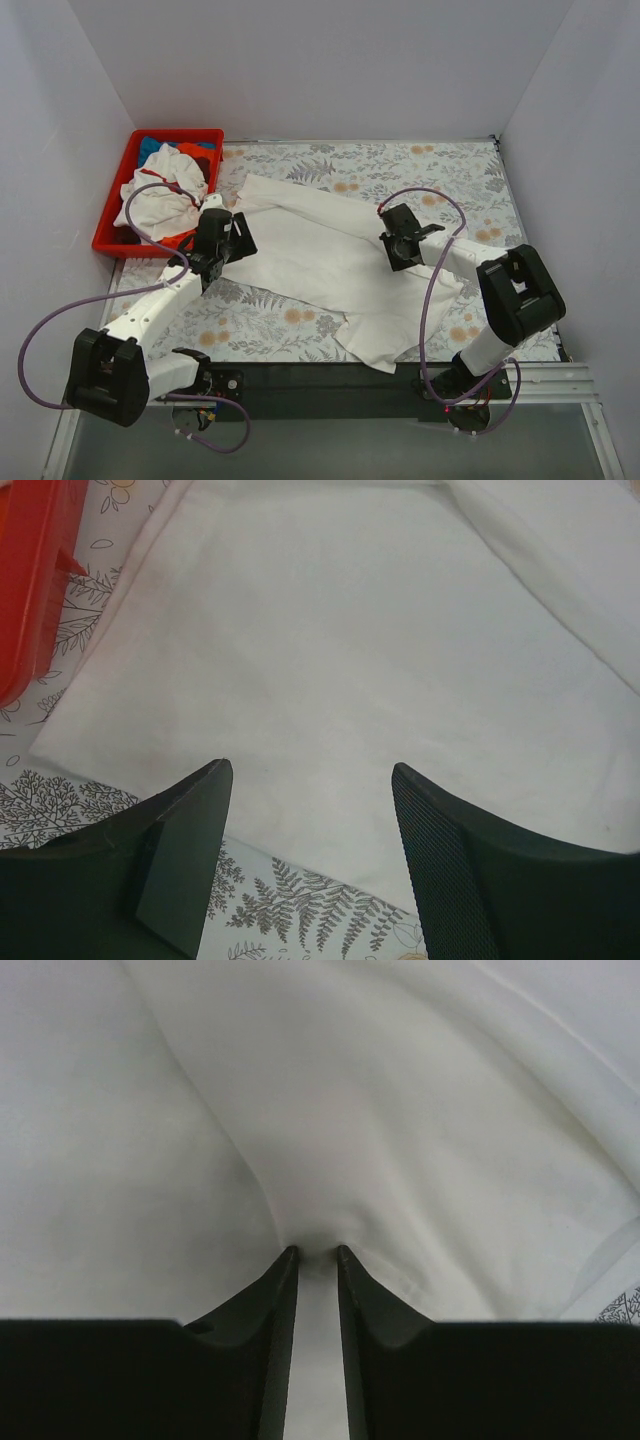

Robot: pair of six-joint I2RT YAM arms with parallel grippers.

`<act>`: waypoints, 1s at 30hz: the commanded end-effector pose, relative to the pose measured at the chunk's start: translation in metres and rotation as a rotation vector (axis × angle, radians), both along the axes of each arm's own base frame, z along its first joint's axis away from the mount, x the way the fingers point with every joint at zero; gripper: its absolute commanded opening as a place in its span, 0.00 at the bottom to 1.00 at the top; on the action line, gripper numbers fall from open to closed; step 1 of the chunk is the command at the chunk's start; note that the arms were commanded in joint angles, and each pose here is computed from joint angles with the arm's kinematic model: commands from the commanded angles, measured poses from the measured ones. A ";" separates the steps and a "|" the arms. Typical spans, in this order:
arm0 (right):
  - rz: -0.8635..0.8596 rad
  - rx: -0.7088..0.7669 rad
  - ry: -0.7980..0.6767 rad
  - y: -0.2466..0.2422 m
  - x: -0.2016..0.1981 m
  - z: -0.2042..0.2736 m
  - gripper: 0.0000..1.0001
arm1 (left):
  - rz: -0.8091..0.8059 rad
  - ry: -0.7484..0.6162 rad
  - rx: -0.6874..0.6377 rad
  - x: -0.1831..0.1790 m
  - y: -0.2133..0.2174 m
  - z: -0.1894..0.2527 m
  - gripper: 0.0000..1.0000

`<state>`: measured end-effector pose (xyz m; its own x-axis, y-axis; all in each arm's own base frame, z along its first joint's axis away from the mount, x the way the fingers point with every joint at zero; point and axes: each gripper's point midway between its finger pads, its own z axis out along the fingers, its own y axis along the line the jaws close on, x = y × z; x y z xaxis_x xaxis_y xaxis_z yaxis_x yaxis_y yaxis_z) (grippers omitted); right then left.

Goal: Fold and stack the t-shirts
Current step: Fold the tshirt

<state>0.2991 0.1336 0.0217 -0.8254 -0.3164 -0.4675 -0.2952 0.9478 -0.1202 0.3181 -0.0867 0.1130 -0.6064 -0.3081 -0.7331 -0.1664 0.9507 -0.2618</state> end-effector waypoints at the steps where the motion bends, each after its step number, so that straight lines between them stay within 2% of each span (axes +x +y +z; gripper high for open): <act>1: -0.010 -0.008 -0.035 0.004 0.011 0.008 0.27 | 0.006 -0.040 0.009 0.010 0.000 0.013 0.63; 8: -0.005 -0.005 -0.034 0.003 0.009 0.010 0.01 | 0.002 -0.027 0.011 0.010 -0.001 0.009 0.63; 17: 0.002 0.052 -0.063 0.014 0.015 0.050 0.01 | -0.005 -0.019 0.012 0.009 -0.002 0.007 0.63; 30: -0.010 0.171 0.080 0.045 0.010 0.062 0.01 | -0.013 0.001 0.016 0.008 -0.003 0.001 0.63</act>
<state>0.3098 0.1641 0.0775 -0.8427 -0.2570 -0.4731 -0.2904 0.9569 -0.0025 0.3177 -0.0867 0.0989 -0.6390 -0.2939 -0.7109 -0.1733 0.9554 -0.2392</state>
